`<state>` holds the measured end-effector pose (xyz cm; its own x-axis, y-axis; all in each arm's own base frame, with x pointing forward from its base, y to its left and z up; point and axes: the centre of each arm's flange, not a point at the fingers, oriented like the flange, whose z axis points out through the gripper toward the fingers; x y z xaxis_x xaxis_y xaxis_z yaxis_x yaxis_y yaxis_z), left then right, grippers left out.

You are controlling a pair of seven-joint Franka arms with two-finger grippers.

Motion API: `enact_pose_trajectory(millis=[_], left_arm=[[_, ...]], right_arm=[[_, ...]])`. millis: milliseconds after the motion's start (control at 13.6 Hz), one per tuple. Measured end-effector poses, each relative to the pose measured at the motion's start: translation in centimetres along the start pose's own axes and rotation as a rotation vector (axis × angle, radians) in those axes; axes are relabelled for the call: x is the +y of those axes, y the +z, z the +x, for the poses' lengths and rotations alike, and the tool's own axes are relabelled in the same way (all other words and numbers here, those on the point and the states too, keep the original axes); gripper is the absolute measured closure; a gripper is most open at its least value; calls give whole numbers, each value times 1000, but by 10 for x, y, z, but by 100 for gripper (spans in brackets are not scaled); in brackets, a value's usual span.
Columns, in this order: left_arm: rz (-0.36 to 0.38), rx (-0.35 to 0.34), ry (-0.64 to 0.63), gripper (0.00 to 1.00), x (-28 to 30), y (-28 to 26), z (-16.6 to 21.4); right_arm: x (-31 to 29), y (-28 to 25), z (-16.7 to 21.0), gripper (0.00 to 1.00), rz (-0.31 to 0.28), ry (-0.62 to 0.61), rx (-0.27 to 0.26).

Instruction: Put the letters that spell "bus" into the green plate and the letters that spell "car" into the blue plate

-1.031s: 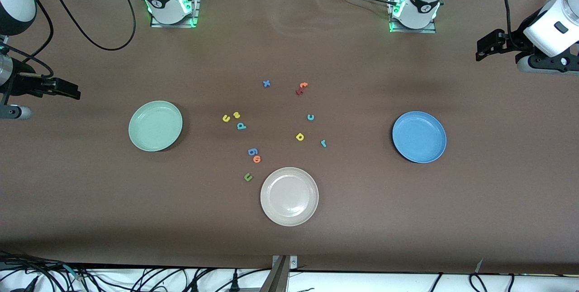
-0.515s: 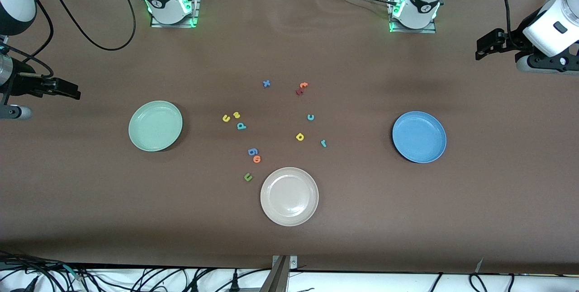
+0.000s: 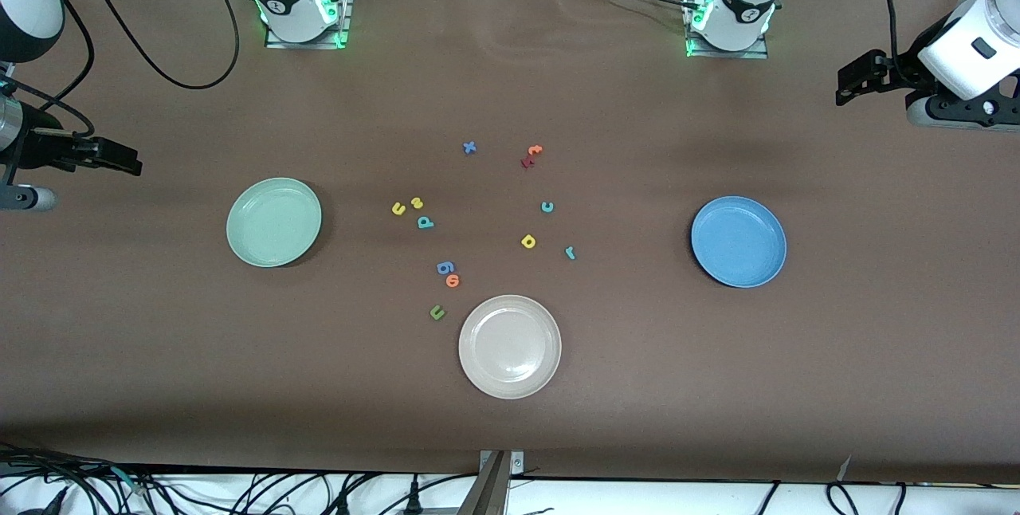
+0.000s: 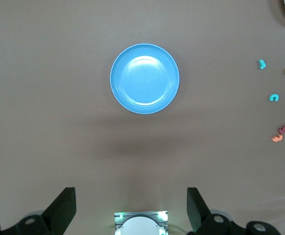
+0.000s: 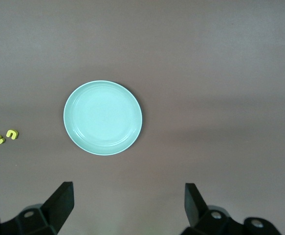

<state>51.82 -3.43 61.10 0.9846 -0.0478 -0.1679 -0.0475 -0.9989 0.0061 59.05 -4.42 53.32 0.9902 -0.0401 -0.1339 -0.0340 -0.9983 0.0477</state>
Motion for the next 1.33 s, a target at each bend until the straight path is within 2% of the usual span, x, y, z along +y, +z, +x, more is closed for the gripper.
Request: enact_pose_trajectory(millis=[1325], left_arm=[[4,-5,-7,0,7,2,2]], right_arm=[[0,0,0,0,0,0,0]])
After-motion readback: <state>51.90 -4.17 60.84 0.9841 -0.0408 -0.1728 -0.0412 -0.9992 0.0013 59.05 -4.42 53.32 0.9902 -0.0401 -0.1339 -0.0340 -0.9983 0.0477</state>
